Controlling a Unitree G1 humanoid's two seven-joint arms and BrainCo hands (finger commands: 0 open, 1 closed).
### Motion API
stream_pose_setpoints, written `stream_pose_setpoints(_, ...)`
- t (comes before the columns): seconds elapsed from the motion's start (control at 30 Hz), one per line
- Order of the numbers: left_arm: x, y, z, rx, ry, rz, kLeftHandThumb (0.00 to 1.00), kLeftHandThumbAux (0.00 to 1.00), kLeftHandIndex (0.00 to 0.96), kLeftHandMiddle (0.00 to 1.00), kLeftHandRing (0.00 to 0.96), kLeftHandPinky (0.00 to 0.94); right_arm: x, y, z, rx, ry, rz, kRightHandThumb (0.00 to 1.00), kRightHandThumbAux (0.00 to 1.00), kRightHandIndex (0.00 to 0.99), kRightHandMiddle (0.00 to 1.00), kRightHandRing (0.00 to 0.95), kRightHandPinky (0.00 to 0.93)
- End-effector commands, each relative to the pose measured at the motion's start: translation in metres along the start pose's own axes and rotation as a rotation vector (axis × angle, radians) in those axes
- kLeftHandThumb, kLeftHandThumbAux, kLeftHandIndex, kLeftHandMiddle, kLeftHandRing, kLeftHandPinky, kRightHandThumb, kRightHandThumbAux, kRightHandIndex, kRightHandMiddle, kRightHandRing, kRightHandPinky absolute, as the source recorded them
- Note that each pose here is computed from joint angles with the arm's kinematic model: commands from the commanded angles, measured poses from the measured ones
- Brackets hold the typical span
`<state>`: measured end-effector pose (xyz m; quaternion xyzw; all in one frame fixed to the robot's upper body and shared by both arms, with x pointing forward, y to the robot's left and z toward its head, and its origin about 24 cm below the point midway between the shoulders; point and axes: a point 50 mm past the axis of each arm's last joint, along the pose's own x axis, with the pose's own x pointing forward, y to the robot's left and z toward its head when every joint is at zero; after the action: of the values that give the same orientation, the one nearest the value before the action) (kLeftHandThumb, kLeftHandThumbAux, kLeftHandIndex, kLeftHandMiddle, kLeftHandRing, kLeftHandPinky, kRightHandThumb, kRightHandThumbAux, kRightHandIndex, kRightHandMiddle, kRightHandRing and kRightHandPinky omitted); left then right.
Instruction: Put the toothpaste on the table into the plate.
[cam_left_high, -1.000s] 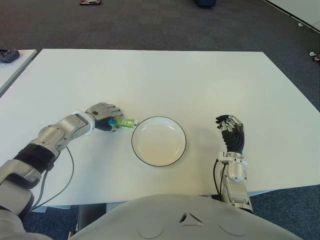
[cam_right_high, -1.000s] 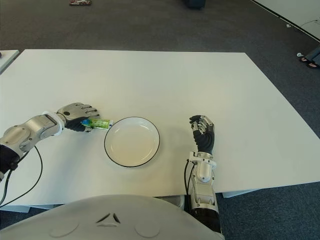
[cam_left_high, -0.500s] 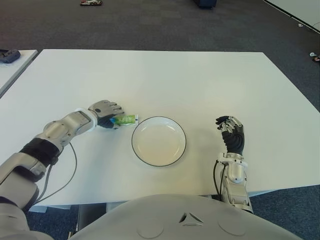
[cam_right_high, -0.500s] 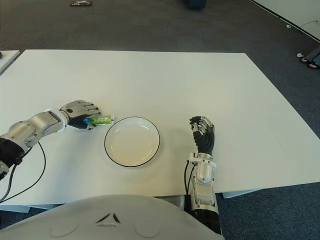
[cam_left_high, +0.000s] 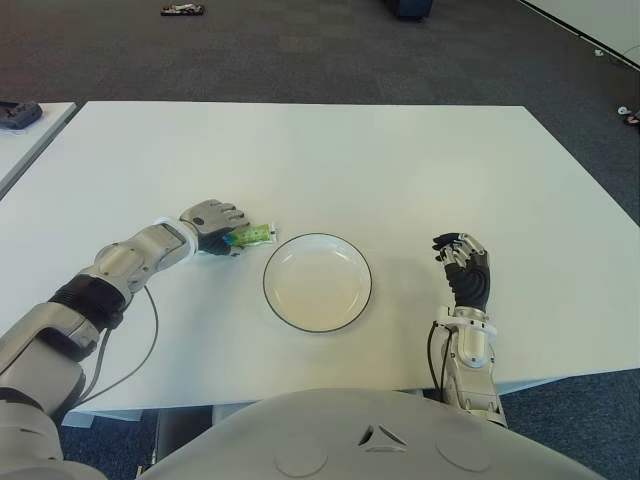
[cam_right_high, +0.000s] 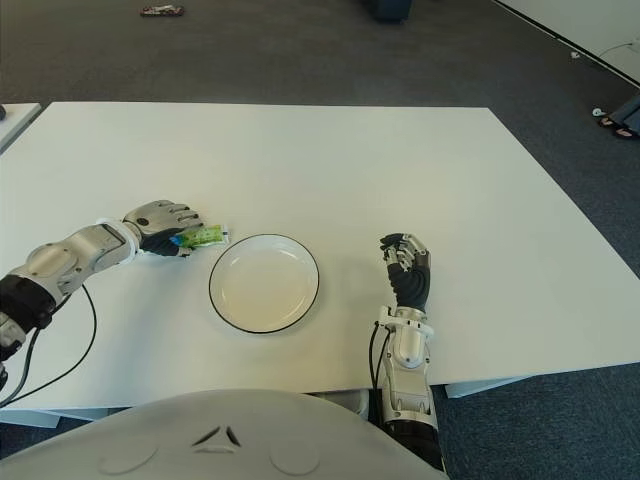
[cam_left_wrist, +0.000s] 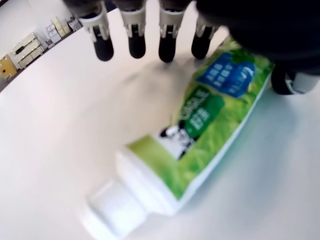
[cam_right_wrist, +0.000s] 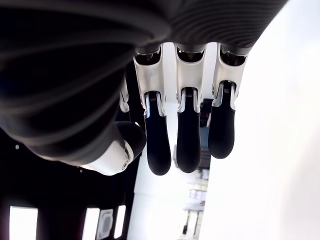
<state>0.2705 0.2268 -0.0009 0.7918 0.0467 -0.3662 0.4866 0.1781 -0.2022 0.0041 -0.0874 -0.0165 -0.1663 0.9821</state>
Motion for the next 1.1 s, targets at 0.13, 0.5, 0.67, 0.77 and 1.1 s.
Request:
stream_pose_setpoints(0.13,-0.003,-0.058,0.037,-0.147,-0.06,-0.237,0.53,0.356,0.085,0.112,0.094,0.205,0.001,-0.001,0.0,0.0,0.001,0.005,0.704,0.734,0.429,0.482,0.47,0.498)
stream_pose_setpoints(0.5,-0.008,-0.081,0.043,-0.427,0.02,-0.158,0.677,0.385,0.254,0.306,0.286,0.349,0.001,-0.001,-0.001,-0.005,0.003,0.006,0.704,0.734,0.429,0.481,0.469,0.491)
stream_pose_setpoints(0.67,-0.007,-0.083,0.045,-0.496,0.033,-0.114,0.741,0.361,0.353,0.446,0.44,0.493,0.001,-0.002,-0.001,-0.005,0.004,0.007,0.704,0.734,0.428,0.481,0.47,0.489)
stream_pose_setpoints(0.77,-0.006,-0.085,0.048,-0.534,0.046,-0.096,0.771,0.348,0.406,0.511,0.511,0.546,0.001,-0.002,-0.001,-0.003,0.004,0.007,0.705,0.734,0.428,0.483,0.471,0.491)
stream_pose_setpoints(1.1,-0.011,-0.059,0.064,-0.58,0.041,-0.059,0.828,0.373,0.48,0.627,0.611,0.599,0.001,-0.002,0.0,-0.002,0.0,0.008,0.705,0.733,0.429,0.485,0.477,0.503)
